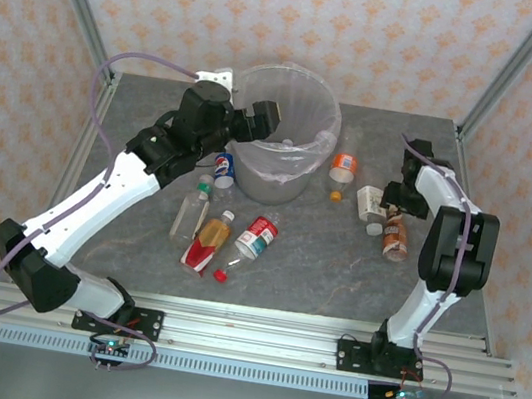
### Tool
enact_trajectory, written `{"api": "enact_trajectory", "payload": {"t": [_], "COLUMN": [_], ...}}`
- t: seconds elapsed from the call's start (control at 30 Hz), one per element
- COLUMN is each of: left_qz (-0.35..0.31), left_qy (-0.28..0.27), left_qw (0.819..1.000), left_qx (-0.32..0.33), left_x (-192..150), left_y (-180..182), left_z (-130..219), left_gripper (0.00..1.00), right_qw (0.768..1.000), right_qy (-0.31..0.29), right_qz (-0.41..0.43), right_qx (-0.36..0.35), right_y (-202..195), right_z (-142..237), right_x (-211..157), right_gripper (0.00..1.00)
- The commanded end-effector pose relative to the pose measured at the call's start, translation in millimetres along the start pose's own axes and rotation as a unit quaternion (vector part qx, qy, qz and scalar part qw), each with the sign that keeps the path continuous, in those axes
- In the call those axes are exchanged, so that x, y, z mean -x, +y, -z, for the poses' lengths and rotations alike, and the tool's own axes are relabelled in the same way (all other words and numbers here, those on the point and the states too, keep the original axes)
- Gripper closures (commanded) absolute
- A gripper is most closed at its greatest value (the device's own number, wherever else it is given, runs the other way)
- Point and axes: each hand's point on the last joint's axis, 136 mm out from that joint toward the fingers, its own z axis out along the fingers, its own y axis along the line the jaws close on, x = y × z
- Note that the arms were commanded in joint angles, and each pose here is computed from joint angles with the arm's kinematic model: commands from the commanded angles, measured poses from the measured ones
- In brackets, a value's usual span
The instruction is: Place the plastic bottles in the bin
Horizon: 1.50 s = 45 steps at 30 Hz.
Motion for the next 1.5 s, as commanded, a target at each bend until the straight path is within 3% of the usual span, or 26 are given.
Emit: {"api": "enact_trajectory", "payload": {"t": [0.0, 0.1, 0.47, 0.7, 1.1, 1.27, 1.47], "left_qz": [0.024, 0.007, 0.029, 0.063, 0.060, 0.035, 0.000], "left_qy": [-0.025, -0.030, -0.055, -0.046, -0.052, -0.046, -0.044], "left_qw": [0.998, 0.998, 0.993, 0.991, 0.988, 0.991, 0.993], "left_qx": [0.045, 0.053, 0.096, 0.108, 0.129, 0.118, 0.112], "left_x": [12, 9, 10, 5, 2, -2, -6], "left_y": [17, 23, 55, 71, 87, 85, 87], "left_z": [18, 19, 22, 15, 12, 7, 6], "left_gripper": [0.00, 0.00, 0.00, 0.00, 0.00, 0.00, 0.00], "right_qw": [0.999, 0.998, 0.998, 0.996, 0.995, 0.996, 0.998], "right_qy": [0.026, 0.042, 0.067, 0.066, 0.089, 0.085, 0.062], "right_qz": [0.014, 0.026, 0.011, 0.007, 0.008, 0.001, -0.009], "right_qx": [-0.012, 0.027, 0.017, 0.066, 0.054, 0.042, 0.026], "right_y": [-4, 10, -4, 9, 8, 5, -2], "right_z": [-3, -5, -19, -18, -38, -45, -41], "right_x": [-5, -9, -19, -19, -30, -28, -25], "right_gripper": [0.35, 0.36, 0.47, 0.48, 0.48, 0.53, 0.71]}}
